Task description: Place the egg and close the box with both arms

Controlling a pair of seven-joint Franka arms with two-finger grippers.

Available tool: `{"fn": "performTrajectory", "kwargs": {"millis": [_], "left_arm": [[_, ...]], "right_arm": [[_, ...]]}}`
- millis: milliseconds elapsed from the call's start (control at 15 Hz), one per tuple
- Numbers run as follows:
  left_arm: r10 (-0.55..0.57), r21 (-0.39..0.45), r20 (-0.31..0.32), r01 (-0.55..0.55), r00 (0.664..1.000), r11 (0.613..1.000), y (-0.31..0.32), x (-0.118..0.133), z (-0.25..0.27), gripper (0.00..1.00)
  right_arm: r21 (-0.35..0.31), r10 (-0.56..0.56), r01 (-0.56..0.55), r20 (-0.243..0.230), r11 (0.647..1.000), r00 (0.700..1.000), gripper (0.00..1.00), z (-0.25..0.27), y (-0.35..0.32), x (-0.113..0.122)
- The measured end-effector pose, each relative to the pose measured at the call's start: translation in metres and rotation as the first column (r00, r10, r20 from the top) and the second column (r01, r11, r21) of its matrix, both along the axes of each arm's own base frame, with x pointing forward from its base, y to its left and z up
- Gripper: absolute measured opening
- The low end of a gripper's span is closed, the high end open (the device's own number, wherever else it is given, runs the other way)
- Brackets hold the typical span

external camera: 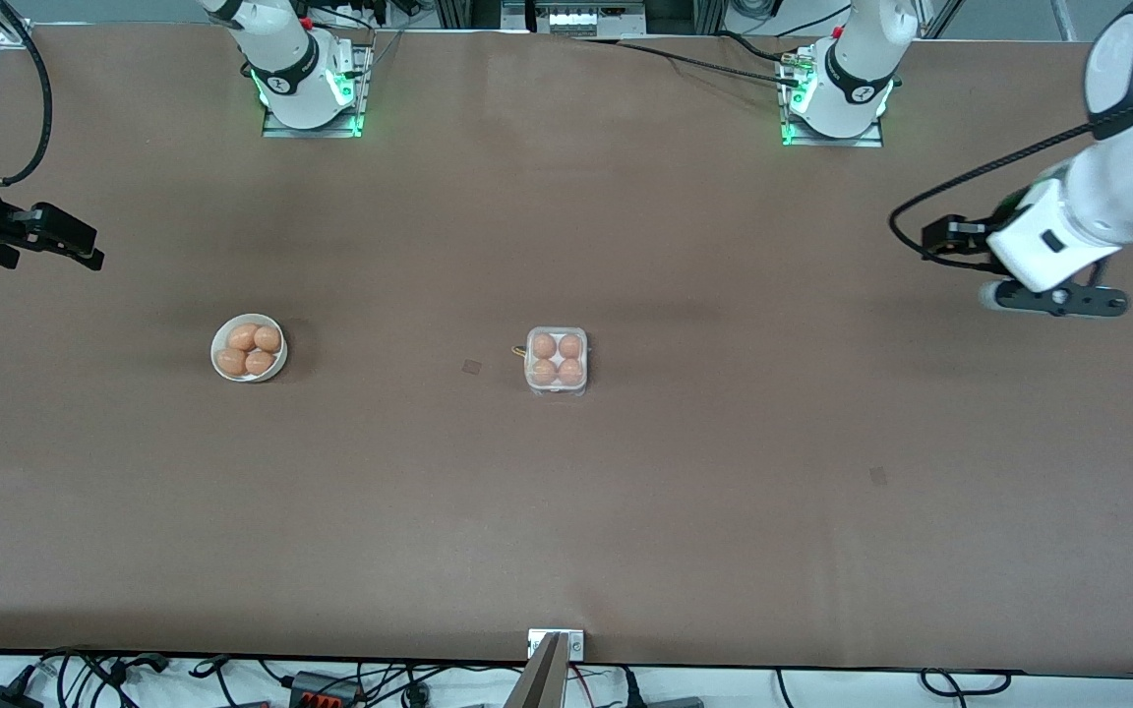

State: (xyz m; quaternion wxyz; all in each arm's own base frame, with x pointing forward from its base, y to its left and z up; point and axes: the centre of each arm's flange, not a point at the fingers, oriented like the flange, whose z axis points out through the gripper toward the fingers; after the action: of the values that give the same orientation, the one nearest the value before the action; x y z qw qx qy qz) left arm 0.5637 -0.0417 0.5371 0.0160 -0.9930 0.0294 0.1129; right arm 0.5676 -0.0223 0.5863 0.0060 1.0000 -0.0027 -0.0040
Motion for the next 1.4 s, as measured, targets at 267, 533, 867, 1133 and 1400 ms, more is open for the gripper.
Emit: {"fn": "performTrajectory", "kwargs": {"millis": [267,533,867,1133,1400], "left_arm": [[0.02,-0.015,0.04,-0.019,0.999,1.0,0.006,0.009,0.01,1.0],[0.082,-0.017,0.063,-0.081,0.995,0.997,0.025,0.013,0.011,1.0],[0.116,-0.04,0.192,-0.11,0.975,0.993,0.041,0.023,0.021,1.0],[0.131,-0.043,0.23,-0.125,0.964,0.991,0.04,0.01,0.021,1.0],[0.132,-0.041,0.22,-0.127,0.967,0.991,0.039,-0.002,0.021,1.0]], "right_arm": [[0.0,0.0,0.0,0.0,1.0,1.0,1.0,0.0,0.0,0.0],[0.0,0.0,0.0,-0.001,1.0,1.0,1.0,0.0,0.0,0.0],[0.001,0.0,0.0,-0.018,1.0,1.0,1.0,-0.002,0.0,-0.002],[0.001,0.0,0.0,-0.019,1.0,1.0,1.0,-0.002,0.0,-0.002],[0.001,0.0,0.0,-0.019,1.0,1.0,1.0,-0.002,0.0,-0.002]]}}
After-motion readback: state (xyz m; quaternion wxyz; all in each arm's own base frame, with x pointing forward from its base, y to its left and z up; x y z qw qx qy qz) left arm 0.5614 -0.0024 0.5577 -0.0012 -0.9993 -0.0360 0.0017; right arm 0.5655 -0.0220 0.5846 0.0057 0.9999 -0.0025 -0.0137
